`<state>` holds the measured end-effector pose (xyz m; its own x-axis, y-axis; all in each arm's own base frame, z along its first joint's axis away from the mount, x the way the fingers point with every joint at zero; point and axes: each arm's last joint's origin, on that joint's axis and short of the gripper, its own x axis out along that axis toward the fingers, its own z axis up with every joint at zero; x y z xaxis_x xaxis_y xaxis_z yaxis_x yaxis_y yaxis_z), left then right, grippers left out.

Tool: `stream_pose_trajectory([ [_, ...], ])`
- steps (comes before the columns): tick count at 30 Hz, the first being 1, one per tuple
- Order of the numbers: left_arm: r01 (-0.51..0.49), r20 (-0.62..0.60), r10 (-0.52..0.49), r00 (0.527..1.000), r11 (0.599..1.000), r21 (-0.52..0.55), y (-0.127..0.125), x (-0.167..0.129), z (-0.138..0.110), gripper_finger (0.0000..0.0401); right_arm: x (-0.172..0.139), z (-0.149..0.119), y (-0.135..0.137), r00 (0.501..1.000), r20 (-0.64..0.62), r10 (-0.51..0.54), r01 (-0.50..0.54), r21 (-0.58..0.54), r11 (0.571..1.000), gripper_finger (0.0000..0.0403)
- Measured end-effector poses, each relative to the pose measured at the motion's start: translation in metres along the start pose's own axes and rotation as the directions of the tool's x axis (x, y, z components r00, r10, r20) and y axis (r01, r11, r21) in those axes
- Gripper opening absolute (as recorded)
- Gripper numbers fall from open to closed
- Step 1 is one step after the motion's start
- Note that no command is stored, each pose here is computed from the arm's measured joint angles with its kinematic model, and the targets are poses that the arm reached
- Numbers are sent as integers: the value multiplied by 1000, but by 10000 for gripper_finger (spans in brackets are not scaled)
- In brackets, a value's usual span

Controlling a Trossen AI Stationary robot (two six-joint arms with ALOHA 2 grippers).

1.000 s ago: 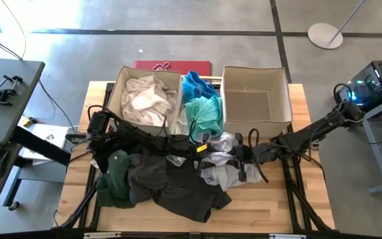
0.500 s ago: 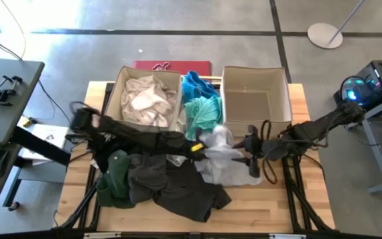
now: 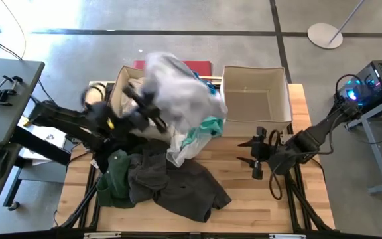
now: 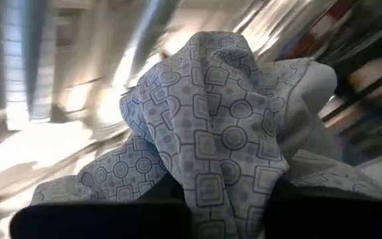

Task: Sort clothes
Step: Put the blue patterned shirt into the left laundry organizer

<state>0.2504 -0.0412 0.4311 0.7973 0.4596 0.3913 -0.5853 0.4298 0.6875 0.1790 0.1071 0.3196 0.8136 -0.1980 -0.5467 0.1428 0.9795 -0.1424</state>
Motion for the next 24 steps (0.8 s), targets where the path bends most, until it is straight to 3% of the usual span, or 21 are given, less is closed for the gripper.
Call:
stream_pose_trajectory([
  [3,-135,-120,144,982,987,83,34,-7,-4,35,3,-5,0,1000,-13,-9,9,14,1000,201],
  [5,-206,-249,227,942,973,106,54,-11,-11,35,5,-7,1,1000,-14,-9,9,14,1000,201],
  [8,-278,-475,317,821,948,153,68,-13,-30,36,7,-10,2,1000,-18,-10,10,10,1000,201],
  [11,-316,-624,368,690,928,197,69,-14,-54,36,7,-11,2,1000,-21,-11,11,7,1000,201],
  [15,-388,-703,368,609,911,141,60,-18,-84,36,7,-11,2,1000,-20,-11,11,5,1000,201],
  [17,-357,-726,298,620,931,77,47,-20,-102,37,7,-11,2,1000,-20,-10,11,5,1000,201],
  [19,-306,-742,128,659,946,-109,35,-23,-119,37,7,-11,2,1000,-21,-10,11,6,1000,201],
  [21,-251,-731,-118,672,893,-374,26,-22,-136,37,7,-11,2,1000,-21,-11,10,-3,1000,201],
  [24,-207,-733,-360,577,804,-558,14,-17,-163,37,7,-11,2,1000,-22,-9,8,-24,1000,201],
])
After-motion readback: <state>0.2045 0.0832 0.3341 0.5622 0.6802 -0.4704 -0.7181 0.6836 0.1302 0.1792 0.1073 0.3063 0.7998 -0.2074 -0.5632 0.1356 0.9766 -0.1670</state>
